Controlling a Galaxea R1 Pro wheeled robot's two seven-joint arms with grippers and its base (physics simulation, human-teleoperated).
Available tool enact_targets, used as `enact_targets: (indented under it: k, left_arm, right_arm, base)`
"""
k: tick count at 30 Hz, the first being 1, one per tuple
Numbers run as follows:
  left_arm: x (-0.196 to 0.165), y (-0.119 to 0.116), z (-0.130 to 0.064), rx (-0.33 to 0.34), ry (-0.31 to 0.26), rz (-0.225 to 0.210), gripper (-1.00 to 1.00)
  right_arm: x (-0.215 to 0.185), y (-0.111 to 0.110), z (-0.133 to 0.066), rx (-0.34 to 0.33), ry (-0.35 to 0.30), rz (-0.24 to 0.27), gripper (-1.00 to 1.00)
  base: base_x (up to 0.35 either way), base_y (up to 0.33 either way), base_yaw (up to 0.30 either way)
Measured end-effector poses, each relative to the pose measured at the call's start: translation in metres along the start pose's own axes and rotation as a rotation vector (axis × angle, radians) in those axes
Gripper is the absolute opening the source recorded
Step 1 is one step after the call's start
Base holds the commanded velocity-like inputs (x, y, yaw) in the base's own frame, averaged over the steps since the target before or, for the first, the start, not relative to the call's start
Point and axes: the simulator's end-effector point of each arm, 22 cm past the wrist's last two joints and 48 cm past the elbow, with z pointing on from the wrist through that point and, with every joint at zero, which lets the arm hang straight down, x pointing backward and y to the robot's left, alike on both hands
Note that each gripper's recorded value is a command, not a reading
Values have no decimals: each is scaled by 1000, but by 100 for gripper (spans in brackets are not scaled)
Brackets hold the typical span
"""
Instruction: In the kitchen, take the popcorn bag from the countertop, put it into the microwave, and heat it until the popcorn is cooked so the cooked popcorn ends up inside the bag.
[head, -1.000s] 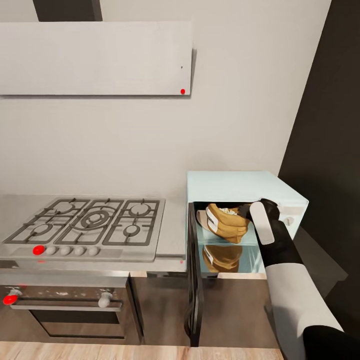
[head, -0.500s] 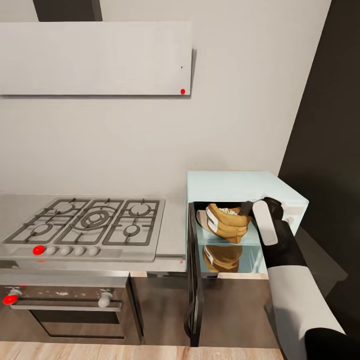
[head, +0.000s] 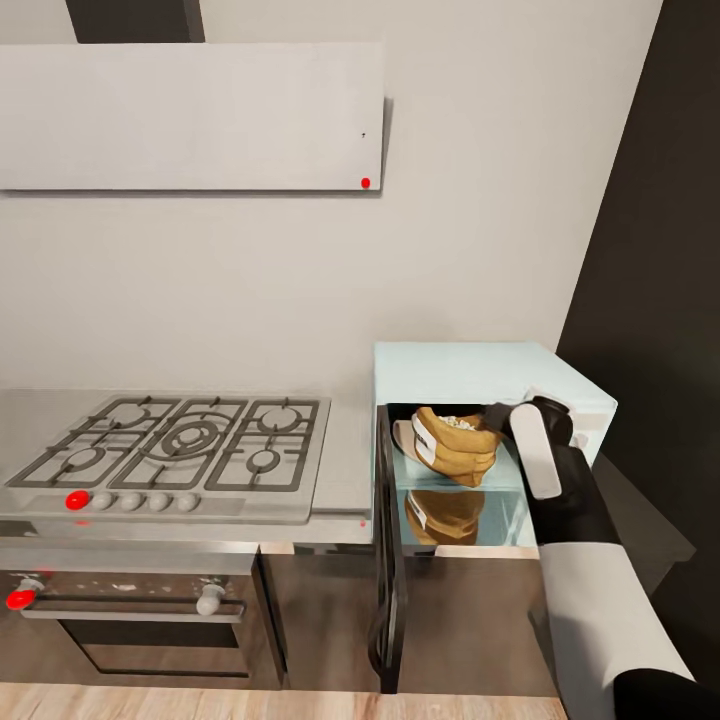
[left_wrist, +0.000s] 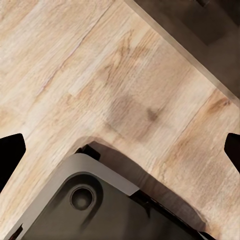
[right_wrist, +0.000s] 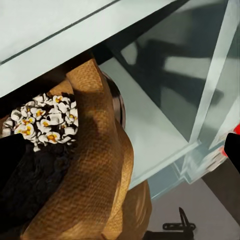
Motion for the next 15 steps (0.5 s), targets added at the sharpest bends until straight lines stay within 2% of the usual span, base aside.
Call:
enact_targets:
  k: [6,15]
  left_arm:
    - [0,0,0,0,-1,0,100]
    - [0,0,0,-1,-1,1,100]
  right_arm:
    - [2,-2,-4,-4,-3,-5,100]
    - [4,-6,-28,-50,-24,-39,100]
  base:
    - [0,0,0]
    - [0,0,0]
